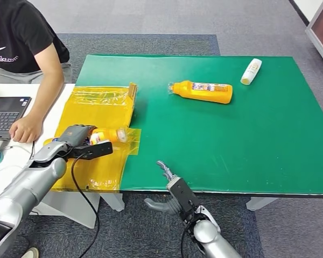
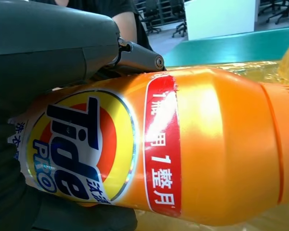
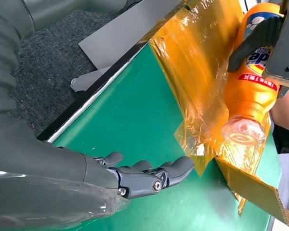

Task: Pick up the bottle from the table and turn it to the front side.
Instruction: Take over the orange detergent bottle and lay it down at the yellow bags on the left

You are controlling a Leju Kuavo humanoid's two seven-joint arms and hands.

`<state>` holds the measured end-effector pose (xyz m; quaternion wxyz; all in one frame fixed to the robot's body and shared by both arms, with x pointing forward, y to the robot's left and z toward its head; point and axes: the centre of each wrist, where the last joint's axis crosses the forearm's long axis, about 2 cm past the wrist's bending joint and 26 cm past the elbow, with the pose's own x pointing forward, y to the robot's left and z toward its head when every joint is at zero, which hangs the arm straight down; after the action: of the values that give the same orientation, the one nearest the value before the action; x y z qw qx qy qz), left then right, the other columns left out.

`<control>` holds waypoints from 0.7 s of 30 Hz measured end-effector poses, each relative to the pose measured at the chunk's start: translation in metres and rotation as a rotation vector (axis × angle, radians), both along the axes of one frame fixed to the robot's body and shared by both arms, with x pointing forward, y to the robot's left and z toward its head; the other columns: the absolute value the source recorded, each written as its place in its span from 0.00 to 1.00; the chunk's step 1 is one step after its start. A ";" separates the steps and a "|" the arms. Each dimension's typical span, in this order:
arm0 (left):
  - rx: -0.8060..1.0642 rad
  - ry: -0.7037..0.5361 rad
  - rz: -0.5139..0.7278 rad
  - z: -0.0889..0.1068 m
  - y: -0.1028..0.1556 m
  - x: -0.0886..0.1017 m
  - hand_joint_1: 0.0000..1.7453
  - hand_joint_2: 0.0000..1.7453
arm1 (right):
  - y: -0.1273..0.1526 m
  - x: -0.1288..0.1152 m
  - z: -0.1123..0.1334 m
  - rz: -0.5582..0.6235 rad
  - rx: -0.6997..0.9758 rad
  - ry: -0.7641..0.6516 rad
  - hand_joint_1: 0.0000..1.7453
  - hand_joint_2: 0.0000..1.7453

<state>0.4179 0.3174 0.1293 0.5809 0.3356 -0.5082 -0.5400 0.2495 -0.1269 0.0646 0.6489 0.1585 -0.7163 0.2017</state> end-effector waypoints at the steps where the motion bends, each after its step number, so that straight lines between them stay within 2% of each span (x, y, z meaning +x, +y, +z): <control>1: 0.001 -0.001 0.005 0.000 0.001 0.000 1.00 1.00 | 0.000 0.000 0.000 0.001 -0.001 0.001 0.00 1.00; 12: 0.024 -0.031 0.031 0.001 0.012 0.002 1.00 1.00 | 0.003 0.004 0.000 0.018 -0.009 0.002 0.00 1.00; 21: 0.045 -0.072 0.024 0.002 0.011 0.004 1.00 1.00 | 0.005 0.002 0.000 0.029 -0.009 0.003 0.00 1.00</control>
<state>0.4220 0.3280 0.1317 0.5610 0.3738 -0.5123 -0.5321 0.2519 -0.1221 0.0643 0.6478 0.1663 -0.7120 0.2139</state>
